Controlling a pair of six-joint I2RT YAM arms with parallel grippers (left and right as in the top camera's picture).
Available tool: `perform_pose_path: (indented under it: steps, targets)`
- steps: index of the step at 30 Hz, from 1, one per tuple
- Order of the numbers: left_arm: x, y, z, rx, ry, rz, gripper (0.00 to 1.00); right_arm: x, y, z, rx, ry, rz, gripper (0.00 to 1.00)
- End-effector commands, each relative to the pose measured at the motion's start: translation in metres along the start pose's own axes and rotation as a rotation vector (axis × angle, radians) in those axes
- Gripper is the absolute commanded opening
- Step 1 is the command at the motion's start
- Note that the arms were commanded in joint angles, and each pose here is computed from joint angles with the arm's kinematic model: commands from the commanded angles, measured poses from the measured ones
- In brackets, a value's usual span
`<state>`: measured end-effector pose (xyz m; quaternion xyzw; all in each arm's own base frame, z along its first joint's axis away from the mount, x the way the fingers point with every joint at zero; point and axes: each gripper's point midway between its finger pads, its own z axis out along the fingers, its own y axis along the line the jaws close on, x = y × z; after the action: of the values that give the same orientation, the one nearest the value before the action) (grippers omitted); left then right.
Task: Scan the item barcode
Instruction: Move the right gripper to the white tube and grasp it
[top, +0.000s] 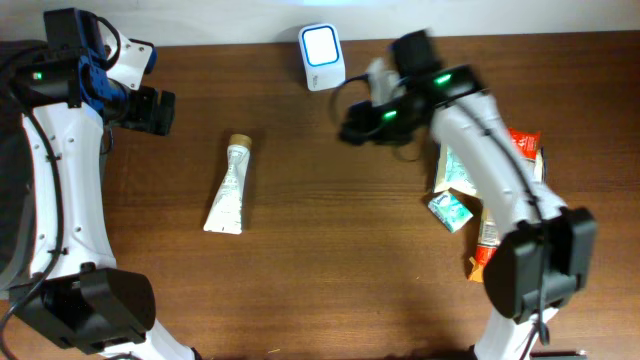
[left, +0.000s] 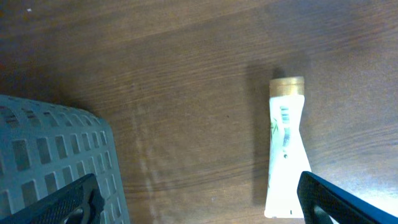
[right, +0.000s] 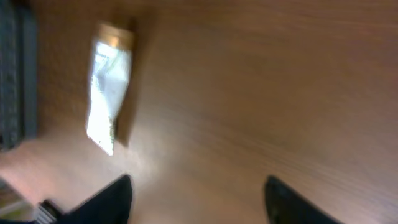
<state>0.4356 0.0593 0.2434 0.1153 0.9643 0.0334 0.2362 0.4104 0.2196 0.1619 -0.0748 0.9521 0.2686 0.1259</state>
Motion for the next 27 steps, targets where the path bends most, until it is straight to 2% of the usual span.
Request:
perform_pose_path:
  steps: [1,4,11,16,21,23,25,27]
  targets:
    - [-0.002,0.002,-0.009,-0.002,-0.023,0.011,0.99,0.029,0.049,0.056,-0.087,0.039,-0.019,0.75]
    - [-0.002,0.002,-0.009,-0.002,-0.023,0.012,0.99,0.037,0.094,0.102,-0.168,-0.014,-0.094,0.77]
    - [-0.002,0.002,-0.009,-0.002,-0.023,0.011,0.99,0.056,0.12,0.191,-0.218,-0.007,0.003,0.75]
    - [-0.002,0.001,-0.009,-0.002,-0.023,0.012,0.99,0.068,0.13,0.211,-0.233,-0.004,-0.032,0.75]
    - [-0.002,0.002,-0.009,-0.002,-0.023,0.011,0.99,0.076,0.12,0.242,-0.222,0.0,-0.028,0.75]
    - [-0.002,0.002,-0.009,-0.002,-0.023,0.011,0.99,0.079,0.114,0.25,-0.211,0.005,-0.002,0.68]
    - [-0.002,0.001,-0.009,-0.002,-0.023,0.012,0.99,0.08,0.112,0.253,-0.206,0.009,0.0,0.56]
    - [-0.002,0.001,-0.009,-0.002,-0.023,0.012,0.99,0.08,0.112,0.253,-0.206,0.009,0.0,0.41]
